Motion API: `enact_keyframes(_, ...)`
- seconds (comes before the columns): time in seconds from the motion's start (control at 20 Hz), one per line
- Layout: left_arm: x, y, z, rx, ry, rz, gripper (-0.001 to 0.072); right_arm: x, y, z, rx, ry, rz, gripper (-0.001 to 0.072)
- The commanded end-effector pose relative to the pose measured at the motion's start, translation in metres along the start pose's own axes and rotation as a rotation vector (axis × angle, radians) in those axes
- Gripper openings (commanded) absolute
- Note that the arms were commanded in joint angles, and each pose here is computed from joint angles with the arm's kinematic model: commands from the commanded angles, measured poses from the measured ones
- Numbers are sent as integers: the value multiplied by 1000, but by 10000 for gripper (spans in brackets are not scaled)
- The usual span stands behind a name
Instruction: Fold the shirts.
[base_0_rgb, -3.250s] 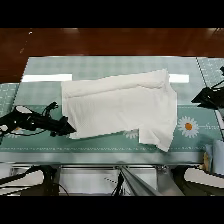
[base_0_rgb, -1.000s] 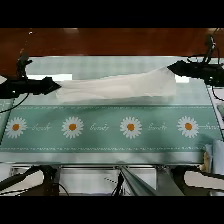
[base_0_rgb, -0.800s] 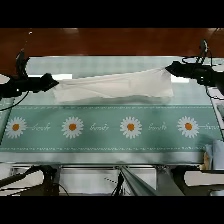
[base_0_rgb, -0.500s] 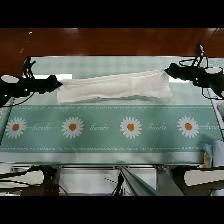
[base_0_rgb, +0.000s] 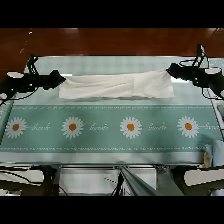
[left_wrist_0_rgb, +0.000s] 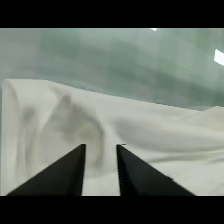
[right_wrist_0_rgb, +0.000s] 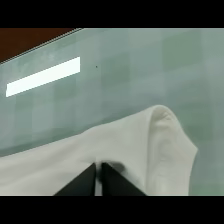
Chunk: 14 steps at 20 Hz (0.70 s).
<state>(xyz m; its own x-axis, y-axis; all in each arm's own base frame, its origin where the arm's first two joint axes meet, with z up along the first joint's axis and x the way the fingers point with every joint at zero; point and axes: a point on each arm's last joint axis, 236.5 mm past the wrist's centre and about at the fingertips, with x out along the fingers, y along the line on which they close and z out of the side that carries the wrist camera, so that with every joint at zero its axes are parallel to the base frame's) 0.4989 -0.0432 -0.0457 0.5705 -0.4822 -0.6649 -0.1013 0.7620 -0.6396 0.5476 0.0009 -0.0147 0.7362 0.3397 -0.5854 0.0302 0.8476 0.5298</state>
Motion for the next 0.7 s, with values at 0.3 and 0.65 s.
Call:
enact_keyframes(0.3, -28, 8, -26, -71, 161, -97, 491, -47, -66, -19, -151, 168, -201, 390)
enact_keyframes(0.65, -30, -3, -41, -66, 222, -134, 490, -41, -82, -70, 299, 324, -46, 606)
